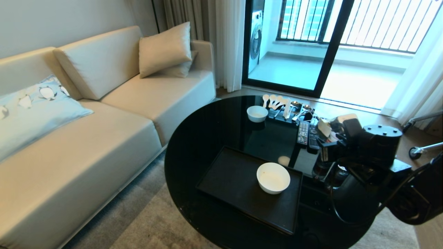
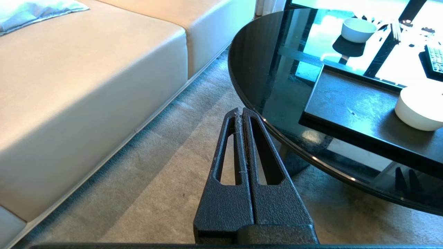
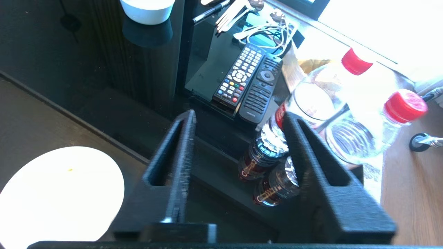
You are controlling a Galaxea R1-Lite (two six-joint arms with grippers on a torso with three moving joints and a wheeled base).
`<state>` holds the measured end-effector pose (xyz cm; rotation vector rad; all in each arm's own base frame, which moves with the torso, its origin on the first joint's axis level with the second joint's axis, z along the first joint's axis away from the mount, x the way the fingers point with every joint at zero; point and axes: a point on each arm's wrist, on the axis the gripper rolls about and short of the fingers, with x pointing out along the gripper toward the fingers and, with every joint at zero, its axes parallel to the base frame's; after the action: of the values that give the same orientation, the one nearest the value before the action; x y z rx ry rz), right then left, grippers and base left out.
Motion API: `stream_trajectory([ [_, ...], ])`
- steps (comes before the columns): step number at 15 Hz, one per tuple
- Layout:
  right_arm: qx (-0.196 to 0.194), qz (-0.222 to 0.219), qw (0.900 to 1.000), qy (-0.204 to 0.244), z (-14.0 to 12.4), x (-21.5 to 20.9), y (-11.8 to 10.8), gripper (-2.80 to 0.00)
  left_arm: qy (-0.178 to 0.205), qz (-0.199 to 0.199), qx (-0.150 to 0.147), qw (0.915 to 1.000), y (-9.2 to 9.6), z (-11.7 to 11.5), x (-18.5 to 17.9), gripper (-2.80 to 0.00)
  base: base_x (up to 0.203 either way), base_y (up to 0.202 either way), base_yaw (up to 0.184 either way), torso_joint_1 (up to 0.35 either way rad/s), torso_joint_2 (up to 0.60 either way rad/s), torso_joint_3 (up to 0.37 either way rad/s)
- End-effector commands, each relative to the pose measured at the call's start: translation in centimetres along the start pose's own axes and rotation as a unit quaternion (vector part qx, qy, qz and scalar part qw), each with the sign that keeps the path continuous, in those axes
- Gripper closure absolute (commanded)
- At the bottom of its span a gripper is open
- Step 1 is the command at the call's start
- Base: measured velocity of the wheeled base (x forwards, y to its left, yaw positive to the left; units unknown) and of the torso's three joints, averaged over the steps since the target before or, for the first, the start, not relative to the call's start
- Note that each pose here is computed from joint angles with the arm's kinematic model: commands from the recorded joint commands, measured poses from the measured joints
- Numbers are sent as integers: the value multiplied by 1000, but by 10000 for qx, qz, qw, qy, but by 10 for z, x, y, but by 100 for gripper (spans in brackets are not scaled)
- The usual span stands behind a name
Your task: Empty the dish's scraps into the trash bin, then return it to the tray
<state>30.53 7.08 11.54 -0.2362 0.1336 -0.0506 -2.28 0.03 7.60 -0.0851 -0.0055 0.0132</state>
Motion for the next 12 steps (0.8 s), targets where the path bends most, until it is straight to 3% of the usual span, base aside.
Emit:
stream_trajectory([
  [1, 52, -43, 9998, -188, 8, -20, -8, 0, -6, 1, -4, 10000, 0, 0, 0, 0, 0, 0, 0, 0, 0, 0],
  [7, 164, -129, 9979, -607, 27, -75, -30, 0, -6, 1, -4, 10000, 0, 0, 0, 0, 0, 0, 0, 0, 0, 0],
  [12, 194, -311, 9930, -1122, 30, -155, -58, 0, -6, 1, -4, 10000, 0, 0, 0, 0, 0, 0, 0, 0, 0, 0],
])
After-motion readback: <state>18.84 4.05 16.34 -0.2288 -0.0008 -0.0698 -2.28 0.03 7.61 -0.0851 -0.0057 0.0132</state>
